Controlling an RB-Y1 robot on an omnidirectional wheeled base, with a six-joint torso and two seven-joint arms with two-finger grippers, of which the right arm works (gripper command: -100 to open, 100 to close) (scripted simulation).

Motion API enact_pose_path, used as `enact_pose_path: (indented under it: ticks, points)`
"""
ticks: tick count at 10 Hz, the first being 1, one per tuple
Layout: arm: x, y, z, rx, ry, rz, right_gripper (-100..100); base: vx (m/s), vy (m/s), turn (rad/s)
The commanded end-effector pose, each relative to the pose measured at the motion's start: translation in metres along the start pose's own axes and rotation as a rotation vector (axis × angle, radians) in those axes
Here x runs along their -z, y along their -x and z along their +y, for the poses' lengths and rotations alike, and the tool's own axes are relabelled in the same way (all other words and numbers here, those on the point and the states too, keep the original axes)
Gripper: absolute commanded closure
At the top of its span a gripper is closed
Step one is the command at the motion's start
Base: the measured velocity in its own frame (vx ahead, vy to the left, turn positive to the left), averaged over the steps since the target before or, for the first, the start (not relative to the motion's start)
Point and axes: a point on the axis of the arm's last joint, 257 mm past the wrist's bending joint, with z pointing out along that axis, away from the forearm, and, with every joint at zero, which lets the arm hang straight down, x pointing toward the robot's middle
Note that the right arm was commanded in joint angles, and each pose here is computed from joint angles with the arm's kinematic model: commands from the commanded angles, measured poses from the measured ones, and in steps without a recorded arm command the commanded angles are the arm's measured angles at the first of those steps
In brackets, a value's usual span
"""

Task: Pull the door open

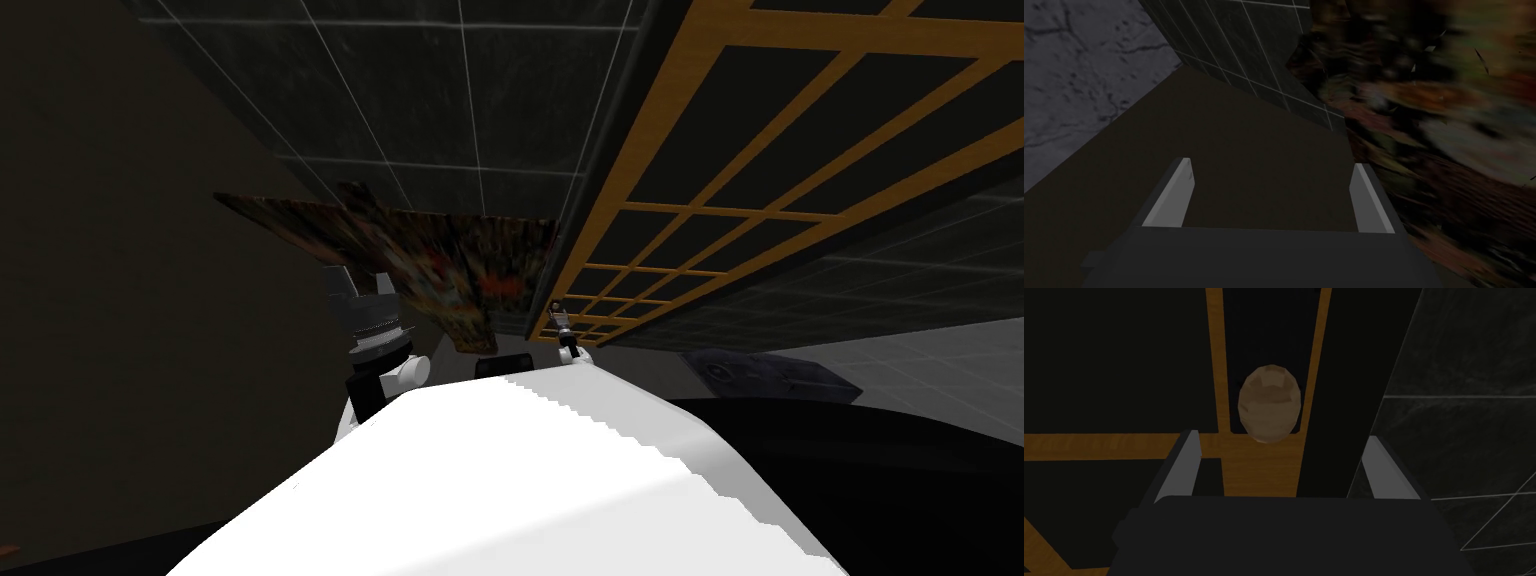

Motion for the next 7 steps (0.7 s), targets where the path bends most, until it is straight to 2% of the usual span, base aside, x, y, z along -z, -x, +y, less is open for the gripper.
enact_pose_path:
  ticks: [1, 2, 7]
  points:
    - [0.0011, 0.0003, -0.0041, -0.003, -0.006, -0.001, -100, 0.196, -0.043, -0.006]
    - [0.0015, 0.0004, -0.0057, -0.004, -0.008, -0.001, -100, 0.16, -0.036, 0.017]
    - [0.0018, 0.0004, -0.0067, -0.005, -0.01, -0.001, -100, -0.001, -0.006, 0.017]
